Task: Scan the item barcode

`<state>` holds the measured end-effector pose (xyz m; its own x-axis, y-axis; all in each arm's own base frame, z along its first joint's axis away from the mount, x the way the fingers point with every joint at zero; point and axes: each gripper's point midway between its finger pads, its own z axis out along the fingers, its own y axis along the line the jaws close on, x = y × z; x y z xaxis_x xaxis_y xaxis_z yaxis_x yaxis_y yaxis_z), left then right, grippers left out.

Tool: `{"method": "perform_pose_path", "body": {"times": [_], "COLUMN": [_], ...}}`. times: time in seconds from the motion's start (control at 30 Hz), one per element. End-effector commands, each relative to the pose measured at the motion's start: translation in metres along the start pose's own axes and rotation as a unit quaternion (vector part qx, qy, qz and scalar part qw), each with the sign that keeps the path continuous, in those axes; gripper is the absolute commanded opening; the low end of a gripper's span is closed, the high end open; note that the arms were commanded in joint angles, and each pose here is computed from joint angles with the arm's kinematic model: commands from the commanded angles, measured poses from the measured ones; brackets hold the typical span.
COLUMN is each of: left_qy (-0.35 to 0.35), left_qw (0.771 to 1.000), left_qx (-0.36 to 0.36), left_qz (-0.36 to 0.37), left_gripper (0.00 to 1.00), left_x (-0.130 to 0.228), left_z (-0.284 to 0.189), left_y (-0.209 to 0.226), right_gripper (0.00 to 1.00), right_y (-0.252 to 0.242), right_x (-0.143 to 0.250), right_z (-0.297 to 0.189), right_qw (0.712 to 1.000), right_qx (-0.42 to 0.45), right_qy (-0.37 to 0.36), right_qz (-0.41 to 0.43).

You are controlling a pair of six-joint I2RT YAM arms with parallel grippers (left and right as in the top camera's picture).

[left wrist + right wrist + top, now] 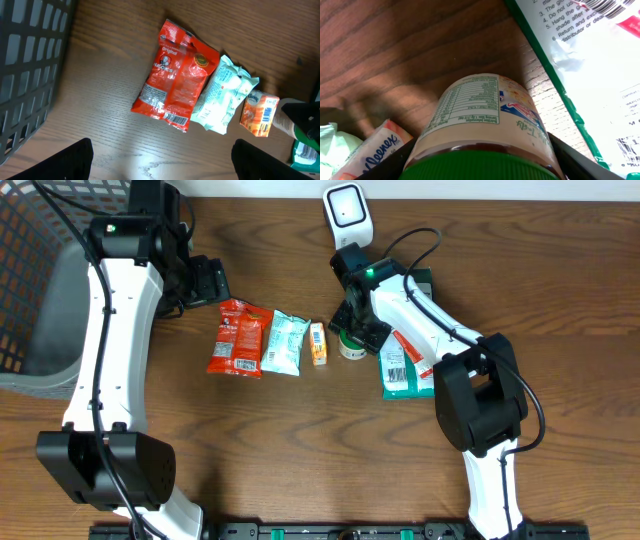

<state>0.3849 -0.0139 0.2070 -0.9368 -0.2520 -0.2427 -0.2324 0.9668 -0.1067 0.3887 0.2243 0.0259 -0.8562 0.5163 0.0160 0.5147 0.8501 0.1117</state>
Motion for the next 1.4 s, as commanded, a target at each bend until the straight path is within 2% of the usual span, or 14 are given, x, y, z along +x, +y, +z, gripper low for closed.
{"method": "perform_pose_path", "body": {"times": [0.0,0.2,0.33,0.57,0.63,0.73,0.97,1.13,1.37], "left_qy": [0.000,0.000,0.000,0.000,0.000,0.000,0.000,0.000,0.000], "left_qw": [1.000,1.000,1.000,1.000,1.000,1.000,1.000,1.000,1.000], "left_qx": [-0.009,-0.009,-0.009,-0.009,-0.009,-0.009,-0.009,-0.009,-0.009], "left_qz": [0.000,0.000,0.000,0.000,0.000,0.000,0.000,0.000,0.000], "left_gripper": [0.89,0.89,0.89,0.89,0.89,0.89,0.89,0.89,0.89], "left_x": [0.000,0.000,0.000,0.000,0.000,0.000,0.000,0.000,0.000], "left_z": [0.001,0.001,0.001,0.001,0.001,0.001,0.001,0.001,0.001], "left_y": [0.004,0.004,0.004,0.004,0.004,0.004,0.004,0.004,0.004], "right_gripper": [0.66,0.64,0.49,0.49,0.52,0.45,0.45,0.42,0.40], "right_y": [-0.009,-0.001,0.018,0.029,0.030,0.027,0.022,0.040,0.079], "right_x": [-0.005,-0.005,-0.006,-0.011,-0.013,-0.016,-0.039,-0.064,-0.096], "right_z": [0.002,-0.007,-0.035,-0.113,-0.135,-0.171,-0.233,-0.248,-0.246], "right_qw": [0.999,0.991,0.974,0.947,0.941,0.930,0.911,0.887,0.863], "right_qx": [0.014,-0.003,-0.046,-0.092,-0.107,-0.124,-0.143,-0.167,-0.204], "right_qy": [-0.003,-0.003,-0.015,-0.077,-0.097,-0.124,-0.178,-0.236,-0.296], "right_qz": [-0.036,-0.135,-0.223,-0.298,-0.307,-0.324,-0.343,-0.360,-0.356]}}
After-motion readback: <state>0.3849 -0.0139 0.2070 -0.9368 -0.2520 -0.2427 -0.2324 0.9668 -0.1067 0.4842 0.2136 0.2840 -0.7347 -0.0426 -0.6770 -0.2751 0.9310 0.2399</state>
